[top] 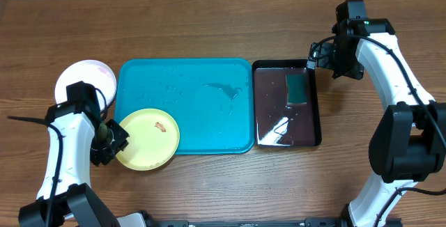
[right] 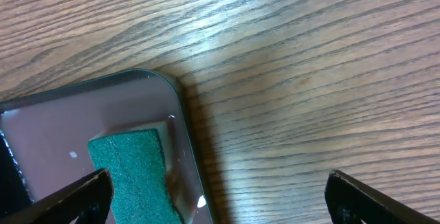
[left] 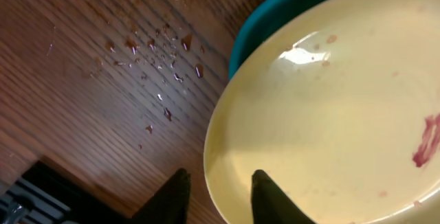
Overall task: Clean dirty plates on tray and stack at the side
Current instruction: 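Release the plate and grip the yellow plate's left rim with left gripper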
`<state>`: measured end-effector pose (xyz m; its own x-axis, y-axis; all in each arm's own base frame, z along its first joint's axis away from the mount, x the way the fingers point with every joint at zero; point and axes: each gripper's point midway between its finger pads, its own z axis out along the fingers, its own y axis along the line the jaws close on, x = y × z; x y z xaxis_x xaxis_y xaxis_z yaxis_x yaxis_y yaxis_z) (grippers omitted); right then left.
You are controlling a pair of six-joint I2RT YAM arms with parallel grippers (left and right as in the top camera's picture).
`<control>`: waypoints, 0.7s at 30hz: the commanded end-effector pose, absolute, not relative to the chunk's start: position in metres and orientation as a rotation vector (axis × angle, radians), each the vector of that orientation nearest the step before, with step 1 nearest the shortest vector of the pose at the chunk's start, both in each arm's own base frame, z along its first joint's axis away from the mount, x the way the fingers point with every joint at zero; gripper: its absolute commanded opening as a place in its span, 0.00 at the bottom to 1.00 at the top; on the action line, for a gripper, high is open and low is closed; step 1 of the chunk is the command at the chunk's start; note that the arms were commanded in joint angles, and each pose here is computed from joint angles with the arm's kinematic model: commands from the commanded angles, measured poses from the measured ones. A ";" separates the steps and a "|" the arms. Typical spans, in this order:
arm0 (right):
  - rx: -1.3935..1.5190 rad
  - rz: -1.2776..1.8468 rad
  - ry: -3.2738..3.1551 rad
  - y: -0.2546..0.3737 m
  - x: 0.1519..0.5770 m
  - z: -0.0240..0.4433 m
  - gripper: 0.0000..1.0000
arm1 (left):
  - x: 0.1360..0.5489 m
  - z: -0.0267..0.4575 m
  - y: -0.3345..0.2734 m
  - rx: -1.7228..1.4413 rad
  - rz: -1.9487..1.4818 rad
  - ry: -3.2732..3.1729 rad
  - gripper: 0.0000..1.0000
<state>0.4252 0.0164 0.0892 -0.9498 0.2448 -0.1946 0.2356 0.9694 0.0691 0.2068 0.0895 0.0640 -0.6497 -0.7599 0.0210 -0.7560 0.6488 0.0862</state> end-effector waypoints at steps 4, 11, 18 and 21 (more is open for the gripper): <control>0.365 0.071 2.876 0.016 0.431 0.102 1.00 | 0.198 0.042 0.091 1.246 -0.131 -2.809 0.42; 0.365 0.071 2.876 0.016 0.431 0.102 1.00 | 0.199 0.032 0.091 1.223 -0.122 -2.837 0.31; 0.365 0.071 2.876 0.016 0.431 0.102 1.00 | 0.195 0.031 0.089 1.218 -0.123 -2.827 0.18; 0.365 0.071 2.876 0.016 0.431 0.102 1.00 | 0.194 0.031 0.089 1.215 -0.122 -2.821 0.20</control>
<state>0.4250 0.0165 0.0892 -0.9501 0.2444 -0.1938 0.2353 0.9695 0.0692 0.2009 0.0882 0.0338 -0.6806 -0.7326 0.0129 -0.7296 0.6792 0.0793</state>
